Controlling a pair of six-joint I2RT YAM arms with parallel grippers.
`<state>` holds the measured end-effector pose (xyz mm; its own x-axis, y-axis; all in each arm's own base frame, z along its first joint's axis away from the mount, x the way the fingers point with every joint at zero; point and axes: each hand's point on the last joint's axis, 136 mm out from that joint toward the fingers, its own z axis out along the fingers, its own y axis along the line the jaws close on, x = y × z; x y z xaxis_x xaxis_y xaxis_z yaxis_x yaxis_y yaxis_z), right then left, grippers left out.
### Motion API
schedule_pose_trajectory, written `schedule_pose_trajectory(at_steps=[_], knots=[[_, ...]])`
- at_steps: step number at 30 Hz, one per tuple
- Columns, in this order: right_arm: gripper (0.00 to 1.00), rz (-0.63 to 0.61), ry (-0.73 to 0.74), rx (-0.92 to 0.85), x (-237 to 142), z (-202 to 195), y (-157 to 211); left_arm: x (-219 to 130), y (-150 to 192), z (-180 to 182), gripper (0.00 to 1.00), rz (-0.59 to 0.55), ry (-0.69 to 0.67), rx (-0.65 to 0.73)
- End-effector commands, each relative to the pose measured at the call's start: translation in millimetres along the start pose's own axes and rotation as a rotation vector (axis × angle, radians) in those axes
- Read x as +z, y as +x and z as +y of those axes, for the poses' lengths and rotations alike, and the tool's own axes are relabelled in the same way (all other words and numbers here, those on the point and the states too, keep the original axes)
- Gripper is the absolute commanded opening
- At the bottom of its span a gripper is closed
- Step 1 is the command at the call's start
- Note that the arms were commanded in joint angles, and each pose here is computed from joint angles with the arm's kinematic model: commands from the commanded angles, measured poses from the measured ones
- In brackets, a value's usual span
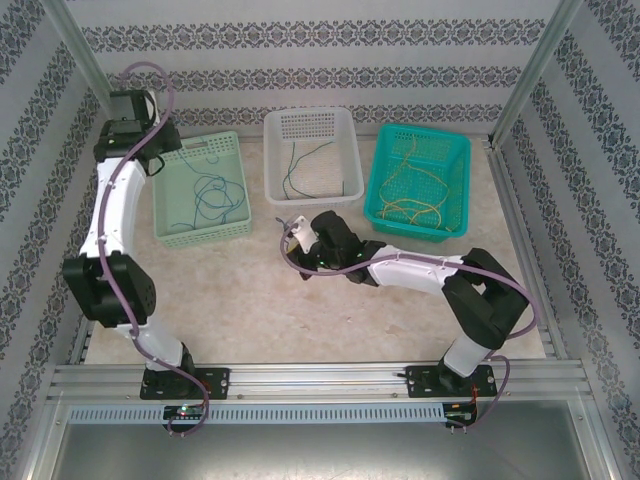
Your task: Untangle the cables
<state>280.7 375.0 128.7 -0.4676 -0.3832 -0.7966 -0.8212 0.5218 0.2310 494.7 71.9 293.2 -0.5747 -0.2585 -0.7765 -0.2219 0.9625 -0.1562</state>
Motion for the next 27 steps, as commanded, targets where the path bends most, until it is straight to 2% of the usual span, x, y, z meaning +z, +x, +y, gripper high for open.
schedule_pose_trajectory(at_steps=[1,4,6,9,16,21,24,27], knots=[[0.0,-0.001,-0.129,0.007,-12.4,28.7,-17.2,17.0,25.3,8.3,0.31,0.078,-0.013,-0.019],[0.0,-0.013,-0.17,0.032,-18.3,34.1,-23.5,14.2,37.7,13.9,0.61,0.098,-0.043,-0.026],[0.0,-0.032,-0.189,0.049,-23.3,34.9,-28.9,8.9,46.0,16.7,0.73,0.107,-0.053,-0.033],[0.0,-0.05,-0.212,0.051,-29.2,37.4,-37.6,0.4,59.8,19.1,1.0,0.128,-0.062,-0.045],[0.0,-0.081,-0.199,0.037,-41.3,35.0,-56.7,-15.7,79.9,28.4,1.0,0.123,-0.104,-0.061],[0.0,-0.096,-0.183,0.018,-52.7,35.9,-64.9,-35.4,74.0,17.0,1.0,0.091,-0.052,-0.095],[0.0,-0.115,-0.191,0.013,-57.4,38.6,-73.2,-57.0,66.2,-11.8,1.0,0.031,0.061,-0.11],[0.0,-0.132,-0.237,0.023,-56.8,45.6,-84.9,-75.2,72.5,-66.8,1.0,0.003,0.256,-0.083]])
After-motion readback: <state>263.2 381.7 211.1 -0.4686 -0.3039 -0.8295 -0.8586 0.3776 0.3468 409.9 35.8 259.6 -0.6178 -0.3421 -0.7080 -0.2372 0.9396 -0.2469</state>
